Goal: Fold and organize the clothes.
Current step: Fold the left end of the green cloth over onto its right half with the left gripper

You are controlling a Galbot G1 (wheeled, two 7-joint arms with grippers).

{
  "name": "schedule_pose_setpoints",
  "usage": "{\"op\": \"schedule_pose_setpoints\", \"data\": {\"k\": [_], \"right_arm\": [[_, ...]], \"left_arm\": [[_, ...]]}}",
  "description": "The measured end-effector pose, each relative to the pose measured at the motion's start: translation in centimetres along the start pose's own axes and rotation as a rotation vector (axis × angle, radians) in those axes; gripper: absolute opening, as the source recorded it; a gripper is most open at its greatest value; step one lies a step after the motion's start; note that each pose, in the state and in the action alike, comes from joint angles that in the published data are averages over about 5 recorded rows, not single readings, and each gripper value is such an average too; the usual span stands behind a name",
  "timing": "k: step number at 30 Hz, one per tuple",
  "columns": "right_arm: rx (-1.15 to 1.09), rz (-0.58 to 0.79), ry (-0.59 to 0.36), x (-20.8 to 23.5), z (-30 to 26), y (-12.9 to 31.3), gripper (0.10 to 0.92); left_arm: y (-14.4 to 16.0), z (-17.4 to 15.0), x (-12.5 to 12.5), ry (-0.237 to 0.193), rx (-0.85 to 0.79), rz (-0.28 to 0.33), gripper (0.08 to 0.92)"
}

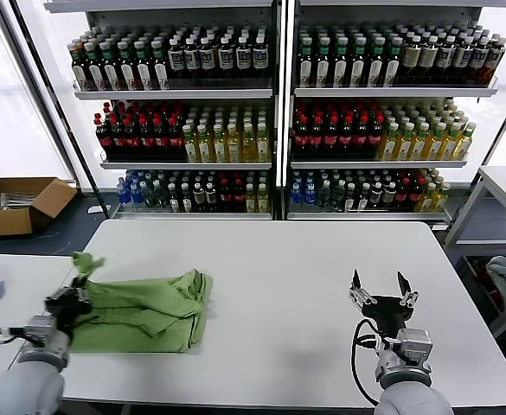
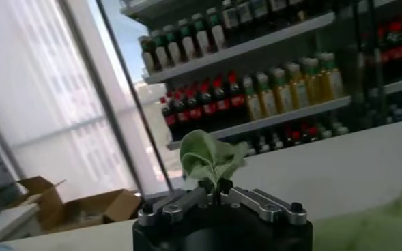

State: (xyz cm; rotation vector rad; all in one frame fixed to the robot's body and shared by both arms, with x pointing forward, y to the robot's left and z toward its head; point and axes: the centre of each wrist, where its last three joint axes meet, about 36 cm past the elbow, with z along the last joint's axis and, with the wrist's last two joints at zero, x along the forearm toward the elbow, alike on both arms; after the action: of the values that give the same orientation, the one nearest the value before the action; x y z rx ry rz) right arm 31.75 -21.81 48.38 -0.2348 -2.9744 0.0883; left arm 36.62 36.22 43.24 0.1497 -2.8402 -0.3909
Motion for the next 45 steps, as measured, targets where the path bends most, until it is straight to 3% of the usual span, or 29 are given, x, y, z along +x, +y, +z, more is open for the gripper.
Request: {"op": "schedule_pose_setpoints", "data": {"k": [7, 14, 31, 38, 45], "right_arm": [[0.001, 0.017, 0.008, 0.5, 0.5, -0.3, 0.823], [0.003, 0.022, 0.028, 0.9, 1.4, -0.1, 0.823], [0.01, 0.012, 0.046, 1.4, 1.9, 0.2, 0.823], [0.006, 0.006, 0.049, 1.1, 2.1, 0.7, 0.823], [0.009, -0.004, 0.049, 0.6, 2.3, 1.0, 0.823]], "left_arm": [[-7.7, 0.1, 0.3, 0.023, 0.032, 0.14, 0.097], [-11.9, -0.8, 0.9, 0.014, 0.045, 0.233, 0.097], [-16.6, 0.3, -1.6, 0.032, 0.07, 0.311, 0.111], [-18.7, 1.2, -1.9, 0.041, 0.144, 0.351, 0.287], [-20.5, 0.5, -0.6, 0.056, 0.306, 0.432, 0.487]]}}
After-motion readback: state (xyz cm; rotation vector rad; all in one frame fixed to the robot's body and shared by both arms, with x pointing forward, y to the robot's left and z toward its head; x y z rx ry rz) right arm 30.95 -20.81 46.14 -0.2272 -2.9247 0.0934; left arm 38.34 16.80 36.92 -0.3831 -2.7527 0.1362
